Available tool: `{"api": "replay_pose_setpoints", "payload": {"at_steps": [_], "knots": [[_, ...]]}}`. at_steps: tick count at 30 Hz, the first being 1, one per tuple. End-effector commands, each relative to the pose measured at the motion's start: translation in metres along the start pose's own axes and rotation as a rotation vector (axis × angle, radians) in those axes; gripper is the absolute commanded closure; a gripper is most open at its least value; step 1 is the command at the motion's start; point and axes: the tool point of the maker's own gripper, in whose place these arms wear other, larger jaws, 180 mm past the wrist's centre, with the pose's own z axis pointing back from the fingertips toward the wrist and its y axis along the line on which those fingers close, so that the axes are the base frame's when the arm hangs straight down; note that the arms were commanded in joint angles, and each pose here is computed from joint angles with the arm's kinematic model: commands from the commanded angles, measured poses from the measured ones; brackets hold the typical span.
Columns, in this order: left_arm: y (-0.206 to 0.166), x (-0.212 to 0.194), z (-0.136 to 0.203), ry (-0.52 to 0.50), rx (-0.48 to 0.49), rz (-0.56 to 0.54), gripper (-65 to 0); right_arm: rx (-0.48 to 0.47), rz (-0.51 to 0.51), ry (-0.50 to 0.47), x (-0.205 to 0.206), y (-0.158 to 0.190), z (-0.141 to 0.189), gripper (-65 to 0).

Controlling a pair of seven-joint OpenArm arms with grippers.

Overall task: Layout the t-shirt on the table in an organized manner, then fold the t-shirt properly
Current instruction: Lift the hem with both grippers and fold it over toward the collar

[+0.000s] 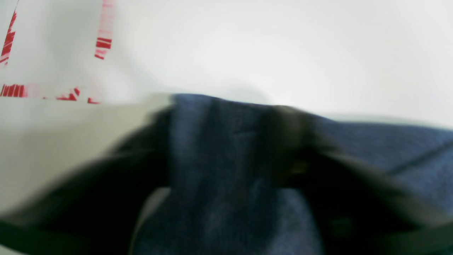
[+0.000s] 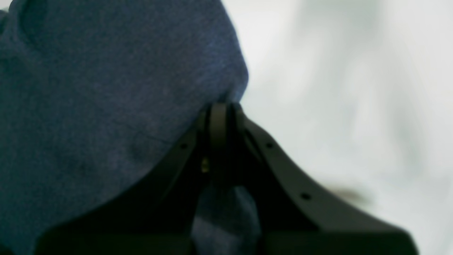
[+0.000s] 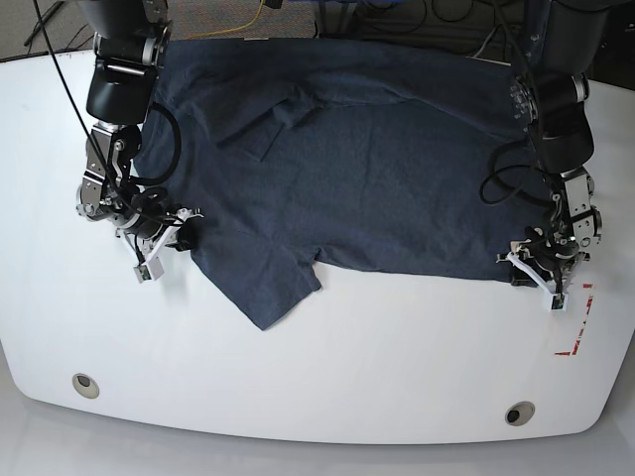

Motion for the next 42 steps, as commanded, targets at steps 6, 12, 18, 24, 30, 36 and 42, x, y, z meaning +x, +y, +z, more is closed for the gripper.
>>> {"api": "replay_pose_setpoints", "payload": {"at_steps": [6, 12, 18, 24, 30, 36, 42], "knots": [[0.004, 0.005, 0.002, 0.004, 0.005, -0.011, -0.6, -0.023, 0.025, 0.070, -0.011, -0.006, 0.002, 0.0], [0.004, 0.004, 0.002, 0.005, 0.006, -0.012, 0.0, -0.024, 0.027, 0.066, -0.009, -0.006, 0.002, 0.0], [0.006, 0.006, 0.006, -0.010, 0.013, -0.020, 0.0, -0.047, 0.099, 0.005, 0.017, -0.002, 0.016, 0.0], [0.002, 0.016, 0.020, -0.077, 0.033, -0.074, 0.0, -0.080, 0.178, 0.000, 0.034, 0.003, 0.034, 0.0], [-0.014, 0.025, 0.037, -0.147, 0.036, -0.121, 0.0, -0.113, 0.248, -0.024, 0.047, 0.012, 0.052, 0.0], [-0.016, 0.023, 0.053, -0.175, 0.052, -0.162, 0.0, -0.134, 0.290, -0.018, 0.051, 0.017, 0.063, 0.0], [-0.017, 0.015, 0.064, -0.181, 0.063, -0.192, 0.0, -0.153, 0.332, -0.010, 0.047, 0.024, 0.075, 0.0]]}}
